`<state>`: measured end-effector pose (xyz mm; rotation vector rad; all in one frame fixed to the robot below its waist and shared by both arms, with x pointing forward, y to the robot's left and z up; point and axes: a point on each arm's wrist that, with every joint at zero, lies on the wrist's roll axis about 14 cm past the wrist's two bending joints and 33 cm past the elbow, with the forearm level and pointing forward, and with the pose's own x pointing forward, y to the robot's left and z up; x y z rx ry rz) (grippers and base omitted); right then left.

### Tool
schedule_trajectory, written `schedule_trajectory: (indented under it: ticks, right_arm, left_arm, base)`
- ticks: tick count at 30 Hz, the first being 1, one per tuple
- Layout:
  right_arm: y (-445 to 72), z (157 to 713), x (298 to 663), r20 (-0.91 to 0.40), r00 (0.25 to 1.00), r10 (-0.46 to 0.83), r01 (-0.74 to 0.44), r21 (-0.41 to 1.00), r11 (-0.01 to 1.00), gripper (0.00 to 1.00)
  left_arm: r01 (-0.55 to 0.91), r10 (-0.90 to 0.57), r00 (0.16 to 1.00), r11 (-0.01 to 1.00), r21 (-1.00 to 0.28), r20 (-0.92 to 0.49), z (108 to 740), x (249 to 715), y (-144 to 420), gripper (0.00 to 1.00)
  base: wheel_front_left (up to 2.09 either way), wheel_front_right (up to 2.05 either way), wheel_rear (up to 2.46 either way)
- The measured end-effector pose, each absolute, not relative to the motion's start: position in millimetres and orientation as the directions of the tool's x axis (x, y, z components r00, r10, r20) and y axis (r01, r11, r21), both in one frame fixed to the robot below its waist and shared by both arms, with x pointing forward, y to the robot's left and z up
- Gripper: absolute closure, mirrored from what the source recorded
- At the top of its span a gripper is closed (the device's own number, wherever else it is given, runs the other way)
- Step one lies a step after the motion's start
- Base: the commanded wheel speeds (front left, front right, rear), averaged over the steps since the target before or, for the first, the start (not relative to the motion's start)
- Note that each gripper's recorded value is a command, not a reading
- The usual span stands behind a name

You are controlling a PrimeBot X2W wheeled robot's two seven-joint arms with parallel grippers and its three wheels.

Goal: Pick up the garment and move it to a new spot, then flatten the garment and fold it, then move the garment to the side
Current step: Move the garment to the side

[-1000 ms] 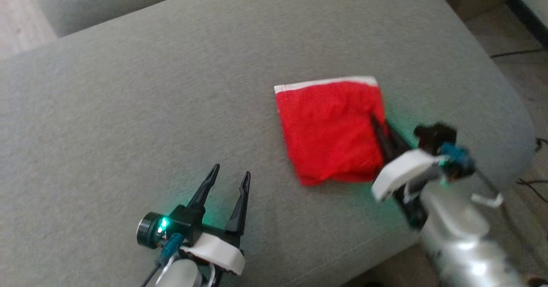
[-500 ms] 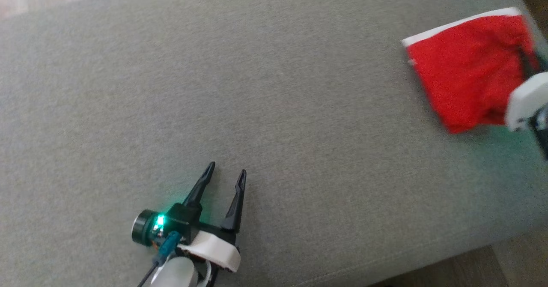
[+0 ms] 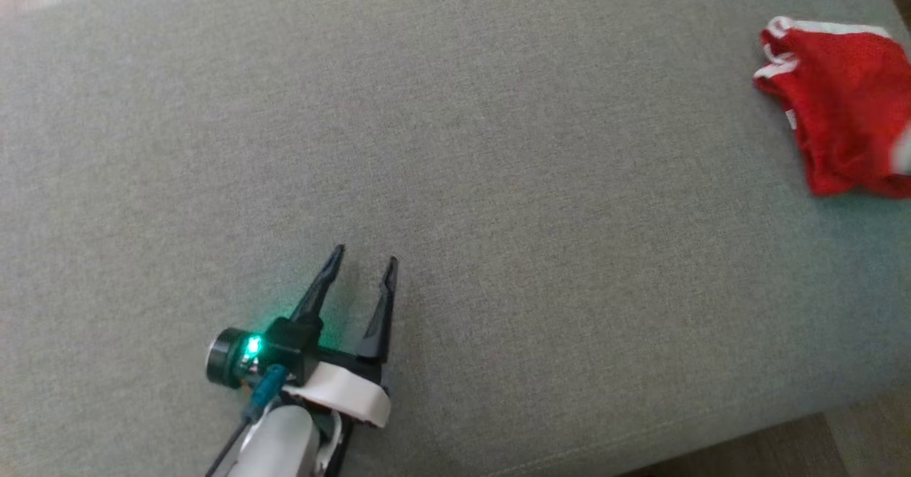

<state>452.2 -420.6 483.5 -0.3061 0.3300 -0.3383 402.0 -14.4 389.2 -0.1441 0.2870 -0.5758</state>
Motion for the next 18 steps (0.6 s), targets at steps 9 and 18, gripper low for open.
schedule_trajectory:
  ticks: [9, 18]
  right_arm:
    - [-305.5, 511.2, 492.3, -0.078, 0.986, -0.146, 0.133, -0.152, 0.979, 0.0]
    - [-210.4, 443.9, 444.6, -0.177, 0.984, 0.03, -0.029, 0.008, 1.0, 0.0]
  left_arm:
    - [0.421, -0.45, 0.874, 0.889, -0.178, -0.184, 410.2, 414.1, 18.2, 0.0]
    - [0.272, -0.299, 0.932, 0.951, -0.15, -0.204, 412.0, 396.5, 73.4, 0.0]
  base:
    - [0.0, 0.0, 0.0]
    - [0.0, 0.0, 0.0]
